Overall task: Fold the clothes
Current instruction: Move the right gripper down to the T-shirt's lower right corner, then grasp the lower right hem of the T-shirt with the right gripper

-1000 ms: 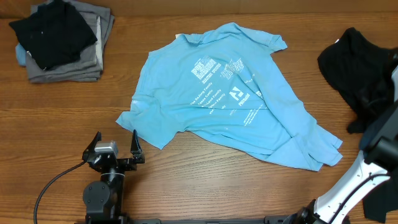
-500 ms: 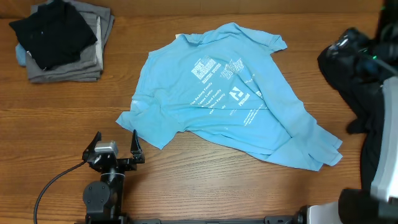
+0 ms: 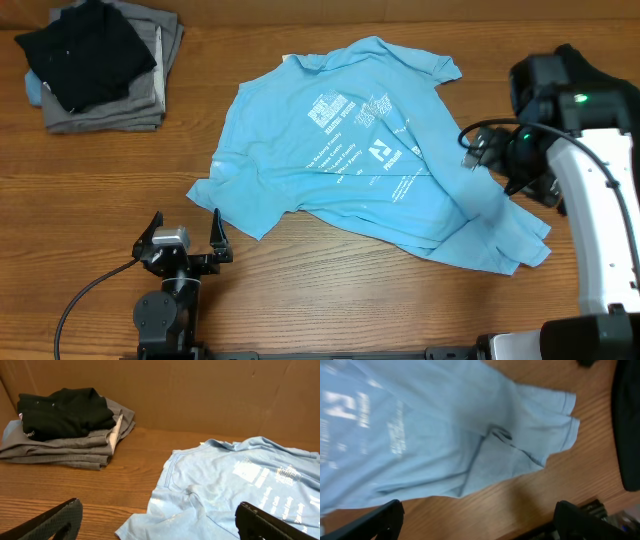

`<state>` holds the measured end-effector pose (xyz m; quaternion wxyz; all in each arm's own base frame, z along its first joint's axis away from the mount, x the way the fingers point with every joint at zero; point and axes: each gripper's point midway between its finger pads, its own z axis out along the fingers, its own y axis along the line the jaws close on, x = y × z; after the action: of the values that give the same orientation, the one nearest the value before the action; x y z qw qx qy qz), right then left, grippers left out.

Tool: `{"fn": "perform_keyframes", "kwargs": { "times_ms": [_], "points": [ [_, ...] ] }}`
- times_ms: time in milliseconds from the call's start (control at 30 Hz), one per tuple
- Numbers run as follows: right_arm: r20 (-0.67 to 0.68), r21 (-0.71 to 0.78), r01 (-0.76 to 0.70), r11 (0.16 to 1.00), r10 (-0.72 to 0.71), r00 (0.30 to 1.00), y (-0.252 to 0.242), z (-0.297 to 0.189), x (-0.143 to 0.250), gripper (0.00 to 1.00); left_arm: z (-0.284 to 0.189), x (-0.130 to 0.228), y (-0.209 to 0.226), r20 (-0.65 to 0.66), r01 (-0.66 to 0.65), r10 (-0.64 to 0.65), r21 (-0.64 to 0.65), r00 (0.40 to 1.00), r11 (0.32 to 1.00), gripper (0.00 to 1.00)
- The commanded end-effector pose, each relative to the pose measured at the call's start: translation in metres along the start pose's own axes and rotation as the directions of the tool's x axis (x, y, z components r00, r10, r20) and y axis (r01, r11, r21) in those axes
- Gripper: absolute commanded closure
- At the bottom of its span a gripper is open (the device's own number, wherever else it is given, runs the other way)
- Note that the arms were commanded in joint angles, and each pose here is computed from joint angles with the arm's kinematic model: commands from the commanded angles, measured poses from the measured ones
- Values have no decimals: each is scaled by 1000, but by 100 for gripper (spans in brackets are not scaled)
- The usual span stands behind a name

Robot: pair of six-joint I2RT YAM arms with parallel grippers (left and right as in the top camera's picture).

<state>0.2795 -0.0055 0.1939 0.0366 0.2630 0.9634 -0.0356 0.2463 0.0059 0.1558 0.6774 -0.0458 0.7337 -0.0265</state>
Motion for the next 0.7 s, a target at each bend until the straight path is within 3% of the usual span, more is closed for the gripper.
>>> {"fn": "perform_keyframes", "kwargs": {
  "times_ms": [0,167,300,400,500,667],
  "points": [
    [-66,31,18,999,-16,998,-4,28,16,0,0,0,-5,3,6,-6,24,1000,1000,0],
    [-153,66,29,997,-19,988,-11,71,39,0,0,0,-4,5,10,-11,21,1000,1000,0],
    [-188,-3,17,1000,-17,982,1,99,50,1,-1,0,-11,1,15,-15,60,1000,998,0],
    [-194,-40,-5,999,-3,981,7,117,55,6,-1,0,-12,0,37,-37,65,999,997,0],
    [-171,-43,-49,998,41,984,8,131,53,17,-1,0,-11,0,37,-37,64,999,997,0],
    [-121,-26,-121,992,117,986,-3,152,44,21,-1,0,-12,-1,37,-37,65,999,997,0]
  ]
}}
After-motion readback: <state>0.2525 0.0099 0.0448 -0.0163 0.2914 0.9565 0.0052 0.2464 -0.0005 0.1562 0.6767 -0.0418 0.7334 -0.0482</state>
